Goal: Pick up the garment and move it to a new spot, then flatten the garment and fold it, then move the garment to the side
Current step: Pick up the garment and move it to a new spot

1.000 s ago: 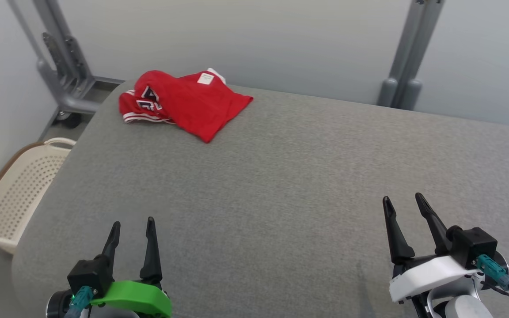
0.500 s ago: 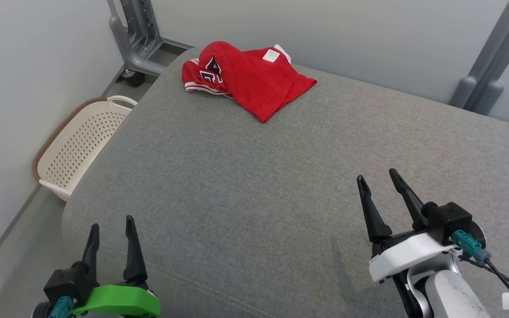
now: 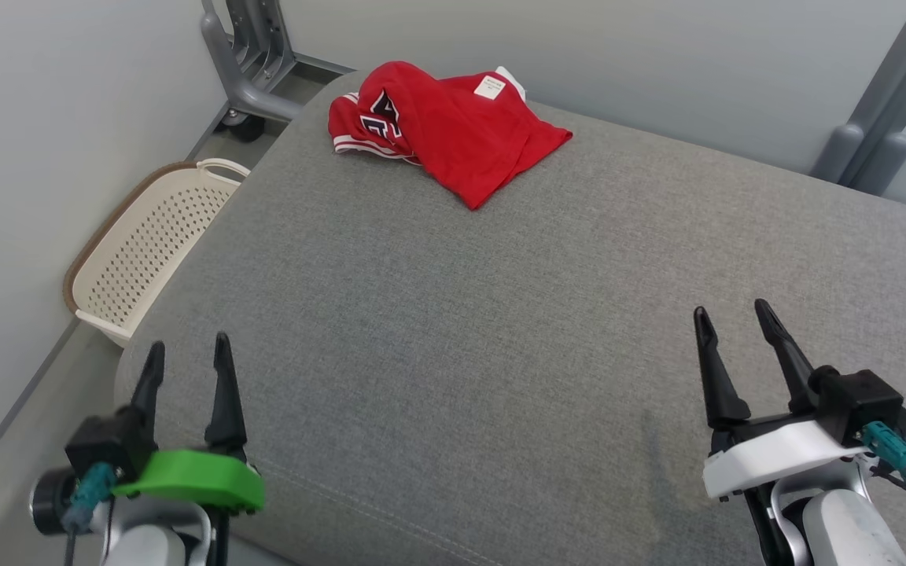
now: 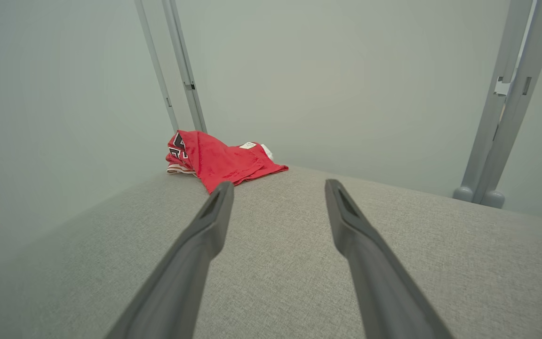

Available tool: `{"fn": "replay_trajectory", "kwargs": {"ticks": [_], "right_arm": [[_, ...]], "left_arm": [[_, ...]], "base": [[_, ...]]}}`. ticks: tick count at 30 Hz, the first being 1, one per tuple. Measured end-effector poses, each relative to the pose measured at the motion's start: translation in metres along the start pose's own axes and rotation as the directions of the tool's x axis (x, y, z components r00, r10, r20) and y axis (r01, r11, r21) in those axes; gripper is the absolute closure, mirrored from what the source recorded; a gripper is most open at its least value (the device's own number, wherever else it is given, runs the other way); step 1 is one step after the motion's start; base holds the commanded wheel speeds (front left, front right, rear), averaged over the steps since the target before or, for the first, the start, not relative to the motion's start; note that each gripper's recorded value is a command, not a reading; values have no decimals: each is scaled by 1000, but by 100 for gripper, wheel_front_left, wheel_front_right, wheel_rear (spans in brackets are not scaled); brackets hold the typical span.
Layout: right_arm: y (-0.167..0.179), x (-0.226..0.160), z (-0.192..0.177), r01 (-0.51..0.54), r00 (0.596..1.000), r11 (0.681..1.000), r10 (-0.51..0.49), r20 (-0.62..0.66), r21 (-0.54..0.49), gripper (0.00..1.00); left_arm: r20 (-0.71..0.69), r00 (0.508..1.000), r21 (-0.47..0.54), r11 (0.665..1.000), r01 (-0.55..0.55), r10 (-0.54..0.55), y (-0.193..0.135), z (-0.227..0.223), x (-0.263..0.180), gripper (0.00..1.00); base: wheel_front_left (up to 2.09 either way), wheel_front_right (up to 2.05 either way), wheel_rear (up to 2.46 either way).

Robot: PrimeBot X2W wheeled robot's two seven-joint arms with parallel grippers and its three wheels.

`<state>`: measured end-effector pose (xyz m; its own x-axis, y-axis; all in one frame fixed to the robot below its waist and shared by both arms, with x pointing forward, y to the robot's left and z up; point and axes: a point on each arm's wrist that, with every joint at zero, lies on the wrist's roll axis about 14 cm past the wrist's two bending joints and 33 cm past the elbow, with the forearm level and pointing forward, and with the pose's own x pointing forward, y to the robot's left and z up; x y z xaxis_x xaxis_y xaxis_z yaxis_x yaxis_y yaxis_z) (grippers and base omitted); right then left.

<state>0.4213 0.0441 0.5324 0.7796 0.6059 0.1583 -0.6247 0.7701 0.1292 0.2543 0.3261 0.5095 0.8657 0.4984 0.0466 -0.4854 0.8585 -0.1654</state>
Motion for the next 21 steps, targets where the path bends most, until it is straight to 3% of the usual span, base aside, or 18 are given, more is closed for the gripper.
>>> {"fn": "replay_trajectory", "kwargs": {"ticks": [8, 15, 21], "right_arm": [[-10, 2, 8, 16, 1000, 999, -16, 16, -31, 0], [-35, 12, 20, 62, 997, 996, -58, 56, -67, 0], [-62, 21, 21, 109, 991, 991, -103, 84, -81, 0]], "left_arm": [[133, 988, 118, 991, 60, -76, -5, 63, 65, 0], [107, 978, 236, 960, 149, -178, -39, 95, 143, 0], [51, 973, 312, 929, 200, -227, -73, 95, 208, 0]], "base": [[0, 0, 0], [0, 0, 0], [0, 0, 0]]}}
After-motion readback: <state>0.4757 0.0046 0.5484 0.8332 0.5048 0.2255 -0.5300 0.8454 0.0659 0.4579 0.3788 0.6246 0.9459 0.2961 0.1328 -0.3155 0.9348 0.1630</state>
